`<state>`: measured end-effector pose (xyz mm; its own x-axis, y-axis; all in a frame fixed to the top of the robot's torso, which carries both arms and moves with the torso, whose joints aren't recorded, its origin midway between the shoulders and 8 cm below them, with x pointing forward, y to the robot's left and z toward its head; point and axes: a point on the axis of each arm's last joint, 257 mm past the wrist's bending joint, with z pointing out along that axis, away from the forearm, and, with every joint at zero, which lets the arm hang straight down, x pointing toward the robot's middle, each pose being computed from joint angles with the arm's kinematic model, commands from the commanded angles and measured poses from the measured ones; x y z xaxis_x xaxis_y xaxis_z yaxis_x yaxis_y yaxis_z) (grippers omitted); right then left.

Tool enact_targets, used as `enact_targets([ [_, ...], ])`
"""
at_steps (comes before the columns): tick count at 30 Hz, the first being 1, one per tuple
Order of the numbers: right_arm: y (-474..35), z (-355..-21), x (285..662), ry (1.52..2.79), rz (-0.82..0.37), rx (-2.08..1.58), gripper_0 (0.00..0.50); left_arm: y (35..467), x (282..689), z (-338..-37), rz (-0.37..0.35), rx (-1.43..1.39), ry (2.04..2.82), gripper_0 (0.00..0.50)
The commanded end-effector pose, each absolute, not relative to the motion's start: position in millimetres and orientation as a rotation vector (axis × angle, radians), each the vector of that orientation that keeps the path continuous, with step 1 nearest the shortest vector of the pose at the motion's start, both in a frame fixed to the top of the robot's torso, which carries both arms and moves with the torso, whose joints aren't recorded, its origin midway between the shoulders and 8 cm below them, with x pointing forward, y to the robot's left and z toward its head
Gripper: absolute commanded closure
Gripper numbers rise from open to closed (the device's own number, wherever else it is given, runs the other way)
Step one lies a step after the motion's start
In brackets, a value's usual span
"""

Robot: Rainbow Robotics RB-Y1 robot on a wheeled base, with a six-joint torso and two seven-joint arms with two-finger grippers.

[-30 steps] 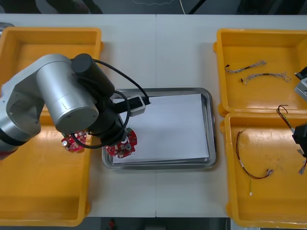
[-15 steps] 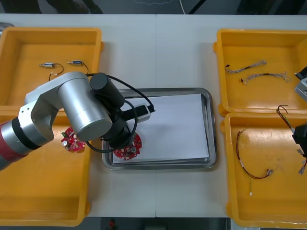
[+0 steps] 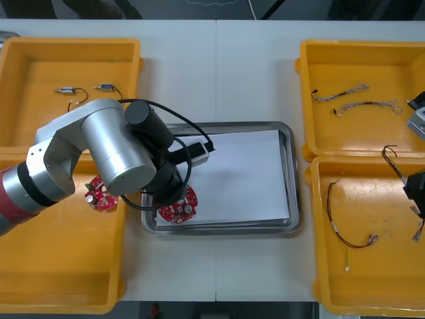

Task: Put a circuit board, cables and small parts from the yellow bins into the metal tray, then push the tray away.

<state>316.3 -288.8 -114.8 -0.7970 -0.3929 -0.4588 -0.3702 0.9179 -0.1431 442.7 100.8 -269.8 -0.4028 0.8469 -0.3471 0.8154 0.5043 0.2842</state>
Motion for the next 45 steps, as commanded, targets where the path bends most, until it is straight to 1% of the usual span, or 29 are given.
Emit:
enact_targets([
  [1, -274.3, -104.1, 316.8, 2.545, -0.100, -0.662, 0.500, 84.4, 445.7, -226.5, 0.056, 1.240, 2.315, 0.000],
  [6, -255.3, -103.8, 320.3, 2.520, -0.104, -0.760, 0.500, 95.8, 439.9, -198.9, 0.077, 1.203, 2.335, 0.000],
  [9, -240.1, -101.5, 323.5, 2.490, -0.116, -0.840, 0.500, 107.9, 436.9, -183.8, 0.095, 1.166, 2.360, 0.000],
  [12, -219.8, -99.4, 329.4, 2.442, -0.154, -0.950, 0.500, 124.8, 436.4, -163.3, 0.126, 1.104, 2.388, 0.000],
  [14, -207.4, -100.2, 331.4, 2.416, -0.167, -1.006, 0.500, 136.6, 437.8, -152.4, 0.133, 1.055, 2.409, 0.000],
  [19, -165.3, -103.7, 336.0, 2.336, -0.156, -1.148, 0.500, 171.8, 444.4, -124.5, 0.145, 0.900, 2.467, 0.000],
  [22, -142.6, -110.4, 336.4, 2.308, -0.145, -1.236, 0.500, 187.3, 456.8, -106.6, 0.156, 0.805, 2.447, 0.000],
  [24, -130.7, -115.8, 336.0, 2.290, -0.151, -1.296, 0.500, 199.6, 463.5, -99.5, 0.168, 0.747, 2.448, 0.000],
  [25, -127.1, -117.6, 336.0, 2.280, -0.156, -1.322, 0.500, 203.8, 465.8, -97.9, 0.171, 0.730, 2.450, 0.000],
  [28, -112.8, -126.2, 339.5, 2.196, -0.205, -1.464, 0.500, 227.0, 476.4, -92.2, 0.180, 0.639, 2.474, 0.000],
  [31, -97.2, -137.2, 344.8, 2.107, -0.236, -1.591, 0.500, 254.5, 485.9, -92.5, 0.191, 0.574, 2.513, 0.000],
  [35, -82.4, -149.6, 352.0, 2.008, -0.285, -1.707, 0.500, 290.4, 495.3, -91.7, 0.233, 0.510, 2.547, 0.000],
  [38, -74.9, -157.1, 361.5, 1.954, -0.329, -1.748, 0.500, 311.2, 503.5, -89.2, 0.225, 0.427, 2.556, 0.000],
  [40, -72.7, -161.9, 364.8, 1.935, -0.344, -1.769, 0.500, 318.7, 507.3, -87.7, 0.223, 0.394, 2.554, 0.000],
  [41, -69.7, -169.1, 370.3, 1.914, -0.363, -1.793, 0.500, 330.7, 512.8, -85.4, 0.217, 0.332, 2.551, 0.000],
  [45, -68.1, -190.2, 380.5, 1.927, -0.367, -1.817, 0.500, 353.2, 524.7, -81.1, 0.216, 0.214, 2.535, 0.000],
])
